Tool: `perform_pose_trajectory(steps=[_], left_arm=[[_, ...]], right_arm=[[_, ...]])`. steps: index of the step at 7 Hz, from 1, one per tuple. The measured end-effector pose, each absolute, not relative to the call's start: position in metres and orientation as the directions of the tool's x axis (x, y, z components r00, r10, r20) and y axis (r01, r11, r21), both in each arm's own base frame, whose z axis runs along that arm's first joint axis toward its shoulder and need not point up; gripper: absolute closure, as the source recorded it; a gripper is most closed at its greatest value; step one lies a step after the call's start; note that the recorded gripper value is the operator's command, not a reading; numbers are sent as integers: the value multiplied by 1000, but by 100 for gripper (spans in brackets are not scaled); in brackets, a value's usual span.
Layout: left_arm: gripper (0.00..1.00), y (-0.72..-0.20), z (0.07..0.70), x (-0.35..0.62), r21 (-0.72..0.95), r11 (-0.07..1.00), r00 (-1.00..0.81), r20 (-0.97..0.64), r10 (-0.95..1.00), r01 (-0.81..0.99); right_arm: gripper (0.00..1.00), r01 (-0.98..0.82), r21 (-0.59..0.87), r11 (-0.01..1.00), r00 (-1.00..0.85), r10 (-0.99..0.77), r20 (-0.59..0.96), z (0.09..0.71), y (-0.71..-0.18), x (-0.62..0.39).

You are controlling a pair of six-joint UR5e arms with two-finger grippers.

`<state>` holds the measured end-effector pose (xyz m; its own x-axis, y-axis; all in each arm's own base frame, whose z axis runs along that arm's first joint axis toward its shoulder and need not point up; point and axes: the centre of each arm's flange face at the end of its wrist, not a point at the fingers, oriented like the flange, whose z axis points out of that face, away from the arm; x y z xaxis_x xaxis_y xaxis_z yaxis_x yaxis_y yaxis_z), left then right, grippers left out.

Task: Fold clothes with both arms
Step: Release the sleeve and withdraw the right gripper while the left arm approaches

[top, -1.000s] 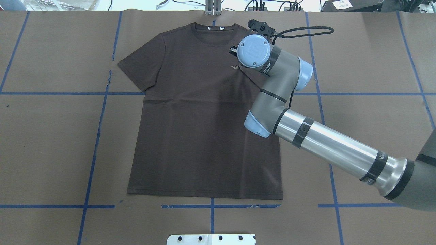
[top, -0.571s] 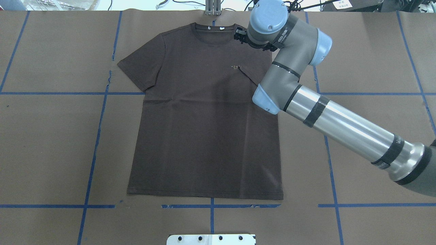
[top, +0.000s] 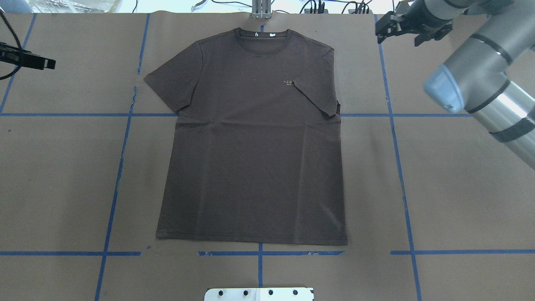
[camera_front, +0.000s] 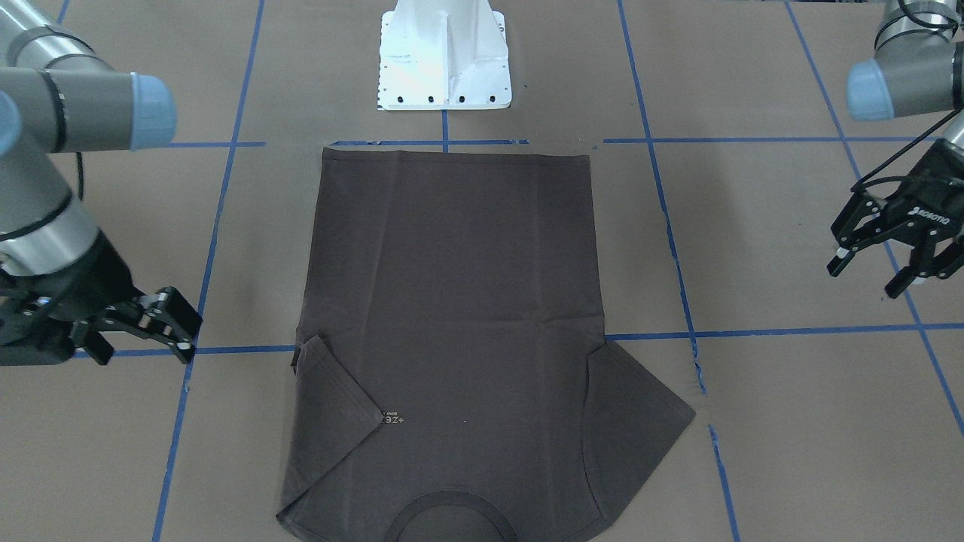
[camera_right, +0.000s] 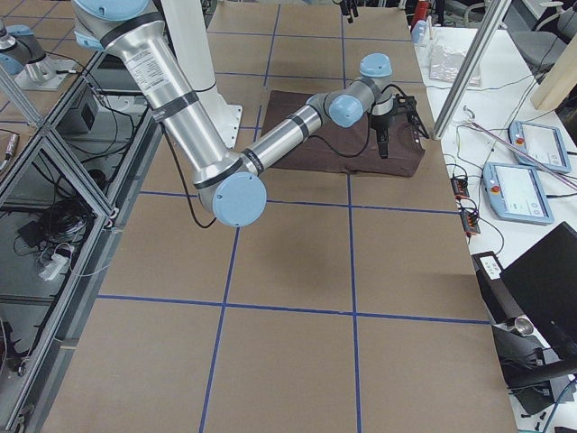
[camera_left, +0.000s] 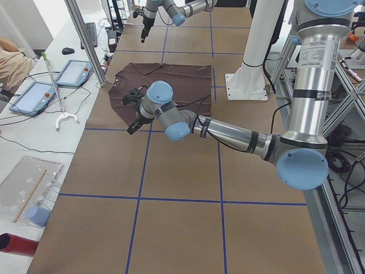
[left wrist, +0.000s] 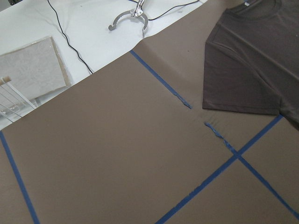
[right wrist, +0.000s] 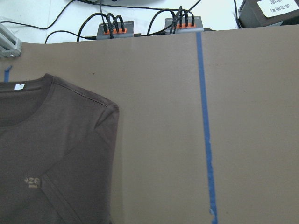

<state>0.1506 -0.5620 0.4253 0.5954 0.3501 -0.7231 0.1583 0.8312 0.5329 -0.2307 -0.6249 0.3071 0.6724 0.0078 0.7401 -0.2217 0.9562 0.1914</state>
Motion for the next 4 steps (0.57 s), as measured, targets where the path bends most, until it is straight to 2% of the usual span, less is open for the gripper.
perform_pose_trajectory(steps=[2,4], left_arm=[[50,-599,413,224,433,869,596,-772,220,240],[51,-634,413,301,390,865,622,-773,120,317]], right_arm=[[0,-115,239,964,663,-105,741,375,-608,-129],[0,-81,260,962,652,-146,744,416,-593,-70]])
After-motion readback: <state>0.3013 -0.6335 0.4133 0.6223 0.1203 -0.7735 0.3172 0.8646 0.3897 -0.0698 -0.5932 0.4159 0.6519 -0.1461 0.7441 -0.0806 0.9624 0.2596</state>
